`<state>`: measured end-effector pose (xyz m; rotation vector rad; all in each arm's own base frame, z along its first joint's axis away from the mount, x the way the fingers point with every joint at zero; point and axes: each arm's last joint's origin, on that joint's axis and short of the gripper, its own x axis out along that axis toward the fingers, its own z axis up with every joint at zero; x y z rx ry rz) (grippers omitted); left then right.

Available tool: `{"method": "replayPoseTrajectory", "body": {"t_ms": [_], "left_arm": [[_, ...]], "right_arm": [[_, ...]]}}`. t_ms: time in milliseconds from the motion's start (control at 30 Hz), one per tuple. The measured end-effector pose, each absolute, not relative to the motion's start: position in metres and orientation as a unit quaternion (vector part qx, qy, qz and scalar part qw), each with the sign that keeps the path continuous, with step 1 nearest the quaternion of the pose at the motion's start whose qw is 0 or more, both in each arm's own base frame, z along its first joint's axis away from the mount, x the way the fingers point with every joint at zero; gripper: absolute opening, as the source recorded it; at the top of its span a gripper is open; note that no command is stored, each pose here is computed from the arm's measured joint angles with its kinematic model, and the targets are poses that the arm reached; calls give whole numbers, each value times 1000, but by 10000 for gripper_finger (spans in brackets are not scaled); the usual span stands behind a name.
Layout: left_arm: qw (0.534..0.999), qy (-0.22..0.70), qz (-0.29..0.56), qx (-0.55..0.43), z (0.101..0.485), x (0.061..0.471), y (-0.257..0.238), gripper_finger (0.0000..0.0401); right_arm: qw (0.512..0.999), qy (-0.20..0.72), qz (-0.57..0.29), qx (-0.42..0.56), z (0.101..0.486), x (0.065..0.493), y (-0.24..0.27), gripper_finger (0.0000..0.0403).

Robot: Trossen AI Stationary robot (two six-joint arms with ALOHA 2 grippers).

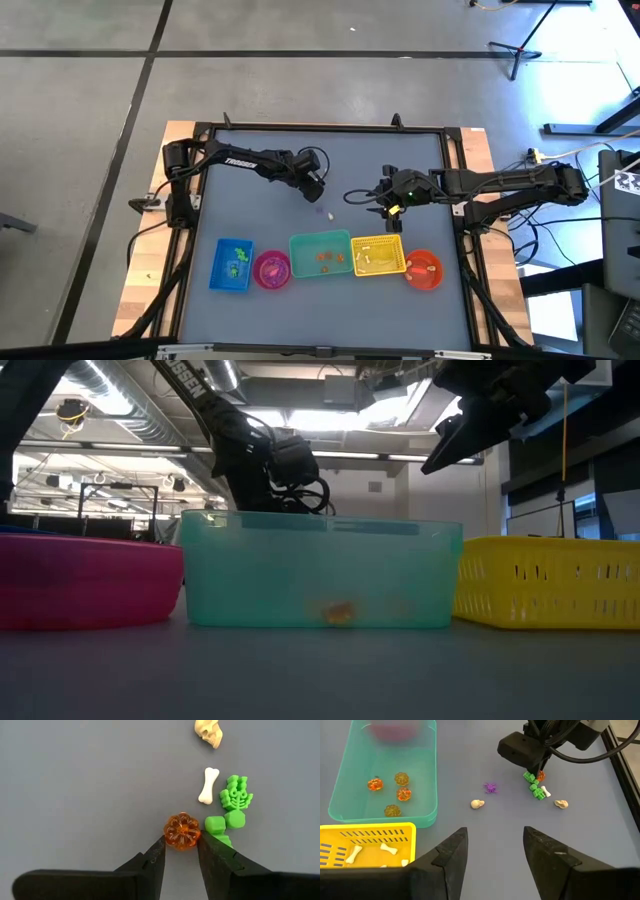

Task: Sort Halloween decoration
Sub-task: Put the orange pumpkin toy into the green bin

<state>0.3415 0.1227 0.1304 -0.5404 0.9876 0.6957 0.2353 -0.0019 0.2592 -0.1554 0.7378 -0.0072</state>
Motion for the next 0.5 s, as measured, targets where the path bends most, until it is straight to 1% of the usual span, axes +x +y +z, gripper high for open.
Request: {"method": "replayPoseTrajectory", "body": {"t_ms": [500], "left_arm": [[796, 447, 321, -252, 134, 343, 123, 88]], "right_arm": [[930, 360, -4, -76, 259, 235, -2, 189]]}}
